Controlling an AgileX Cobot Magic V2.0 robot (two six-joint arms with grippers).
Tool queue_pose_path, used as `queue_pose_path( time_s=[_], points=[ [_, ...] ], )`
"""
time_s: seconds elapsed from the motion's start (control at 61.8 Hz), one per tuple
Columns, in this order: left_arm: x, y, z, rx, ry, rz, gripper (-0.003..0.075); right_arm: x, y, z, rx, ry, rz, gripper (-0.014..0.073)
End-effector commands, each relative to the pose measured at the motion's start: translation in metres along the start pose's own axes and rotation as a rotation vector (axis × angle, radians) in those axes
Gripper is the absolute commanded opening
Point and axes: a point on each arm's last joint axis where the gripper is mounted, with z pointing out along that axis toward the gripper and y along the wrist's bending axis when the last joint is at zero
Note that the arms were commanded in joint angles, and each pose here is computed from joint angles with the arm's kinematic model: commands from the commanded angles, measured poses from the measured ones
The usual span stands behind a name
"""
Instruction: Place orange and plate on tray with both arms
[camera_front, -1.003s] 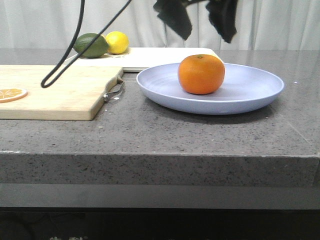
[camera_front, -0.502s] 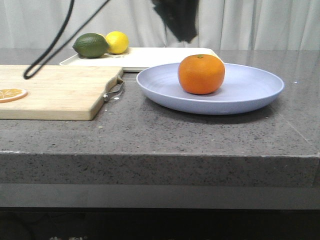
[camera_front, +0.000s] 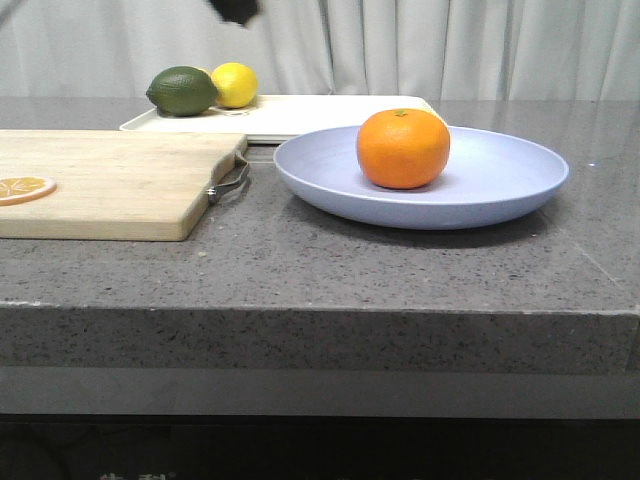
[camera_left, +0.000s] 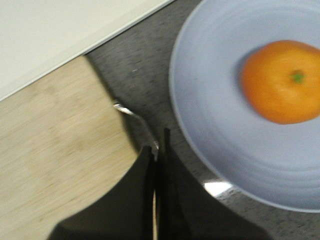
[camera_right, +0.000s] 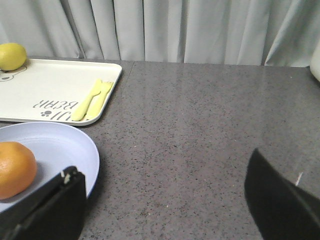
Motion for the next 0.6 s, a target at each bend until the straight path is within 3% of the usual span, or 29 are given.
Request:
queue_pose_path(
  time_s=[0.0, 0.178, 0.307, 0.583],
  points=[
    [0.015, 0.038, -0.041, -0.055, -0.044, -0.107, -0.0018, -0.021, 0.000, -0.002, 0.002, -0.122, -0.002, 0.0650],
    [0.056, 0.092, -0.057, -0.106, -0.063, -0.275, -0.0018, -0.020, 0.000, -0.002, 0.002, -0.113, -0.002, 0.0650],
    [0.095, 0.115, -0.071, -0.138, -0.131, -0.385, -0.0018, -0.019, 0.000, -0.001, 0.002, -0.107, -0.002, 0.0650],
    [0.177, 0.112, -0.092, -0.223, -0.240, -0.469, -0.0018, -0.013, 0.000, 0.013, 0.002, -0.046, -0.002, 0.0650]
  ],
)
